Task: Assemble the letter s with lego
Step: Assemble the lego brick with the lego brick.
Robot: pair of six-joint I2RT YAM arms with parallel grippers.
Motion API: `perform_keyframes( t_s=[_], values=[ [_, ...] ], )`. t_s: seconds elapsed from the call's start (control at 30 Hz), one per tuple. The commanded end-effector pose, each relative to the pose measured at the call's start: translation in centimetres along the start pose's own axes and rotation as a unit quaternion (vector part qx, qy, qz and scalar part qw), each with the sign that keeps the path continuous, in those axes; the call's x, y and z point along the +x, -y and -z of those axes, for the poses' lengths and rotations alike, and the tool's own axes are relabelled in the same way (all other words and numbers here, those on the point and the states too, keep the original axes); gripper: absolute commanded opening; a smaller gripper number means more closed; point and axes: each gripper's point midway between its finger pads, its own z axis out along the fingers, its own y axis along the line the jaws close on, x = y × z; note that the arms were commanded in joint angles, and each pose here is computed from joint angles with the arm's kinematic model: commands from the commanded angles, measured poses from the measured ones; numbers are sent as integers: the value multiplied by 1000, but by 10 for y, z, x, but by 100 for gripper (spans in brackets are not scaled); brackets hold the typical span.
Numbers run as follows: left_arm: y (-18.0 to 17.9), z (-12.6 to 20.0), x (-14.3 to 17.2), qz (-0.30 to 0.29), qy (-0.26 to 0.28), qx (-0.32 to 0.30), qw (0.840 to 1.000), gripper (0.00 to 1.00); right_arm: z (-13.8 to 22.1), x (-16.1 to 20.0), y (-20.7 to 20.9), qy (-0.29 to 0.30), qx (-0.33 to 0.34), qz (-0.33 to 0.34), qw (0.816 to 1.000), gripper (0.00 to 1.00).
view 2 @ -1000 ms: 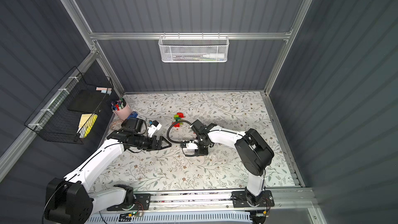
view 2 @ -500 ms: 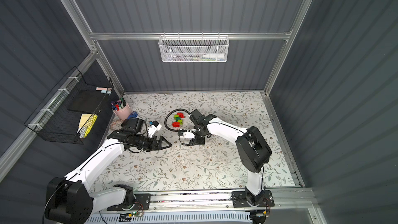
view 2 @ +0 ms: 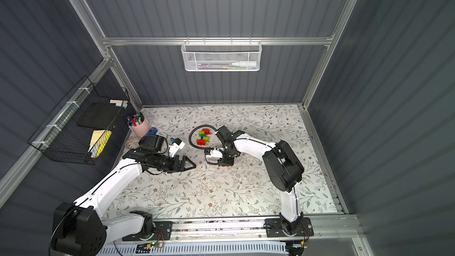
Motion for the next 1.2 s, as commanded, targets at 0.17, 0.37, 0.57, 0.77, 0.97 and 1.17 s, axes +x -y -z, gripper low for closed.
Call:
perform_keyframes(
  t_s=[0.17,0.37,0.57,0.77,0.97,1.17],
  values=[
    [2,2,-1,-4,-1,0,1000,100,20,-12,-3,33,-9,15,999,27],
    [1,2,-2,-5,-1,-1,1000,100,20,-2,0,18,-8,33,999,27],
    [1,2,-1,-7,-3,-2,1000,100,14,1,3,15,-20,69,997,28],
    [1,3,0,-8,-3,-2,1000,99,10,-1,6,19,-33,95,995,31],
    [0,2,0,-8,-5,-2,1000,100,6,-3,5,16,-56,103,993,31],
    [0,1,0,-10,-6,0,1000,99,1,0,5,7,-61,128,990,31]
  ],
)
